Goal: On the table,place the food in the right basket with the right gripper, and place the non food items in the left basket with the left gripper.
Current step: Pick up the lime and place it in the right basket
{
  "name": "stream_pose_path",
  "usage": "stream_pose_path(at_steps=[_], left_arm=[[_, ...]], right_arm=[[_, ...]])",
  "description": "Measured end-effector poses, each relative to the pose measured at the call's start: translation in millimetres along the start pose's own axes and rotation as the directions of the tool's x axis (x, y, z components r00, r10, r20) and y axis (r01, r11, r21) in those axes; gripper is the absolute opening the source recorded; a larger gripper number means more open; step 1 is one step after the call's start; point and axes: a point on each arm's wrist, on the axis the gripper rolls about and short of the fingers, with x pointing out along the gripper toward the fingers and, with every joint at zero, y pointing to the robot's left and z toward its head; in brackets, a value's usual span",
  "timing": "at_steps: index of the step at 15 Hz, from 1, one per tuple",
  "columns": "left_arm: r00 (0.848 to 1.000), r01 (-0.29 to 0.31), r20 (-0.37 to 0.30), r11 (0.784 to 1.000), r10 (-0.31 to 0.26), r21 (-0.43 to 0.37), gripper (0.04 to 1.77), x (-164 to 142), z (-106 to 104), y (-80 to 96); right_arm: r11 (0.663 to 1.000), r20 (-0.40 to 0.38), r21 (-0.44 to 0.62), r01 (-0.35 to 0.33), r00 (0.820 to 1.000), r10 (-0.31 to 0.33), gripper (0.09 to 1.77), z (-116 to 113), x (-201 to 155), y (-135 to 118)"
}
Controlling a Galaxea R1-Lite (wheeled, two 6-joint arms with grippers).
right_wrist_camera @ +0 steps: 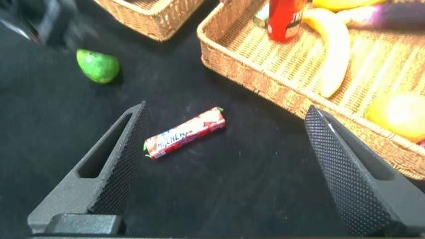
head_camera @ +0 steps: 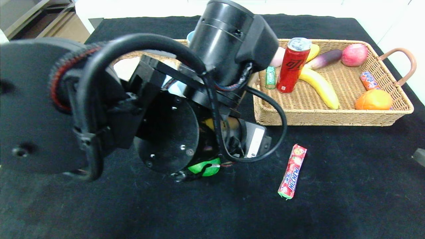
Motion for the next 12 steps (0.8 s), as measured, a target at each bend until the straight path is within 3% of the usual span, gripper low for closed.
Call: stream_pose_path(at_steps=[5, 12], left_arm=[[0.987, -0.126, -0.113, 0.982, 0.11, -0.139, 1.68, -5.2, -9.3, 37.1], [0.973, -0.167, -0.183, 0.978, 0.143, -0.126, 1.7, -0.6, -26.9, 51.9]], right_arm=[[1.0, -0.028, 0.007, -0.006, 1.0, 0.006, 1.71, -4.2, 6.5, -1.6], [1.0, -0.047, 0.011, -0.01, 0.999, 0.011, 1.71, -7.8, 10.7, -2.4]])
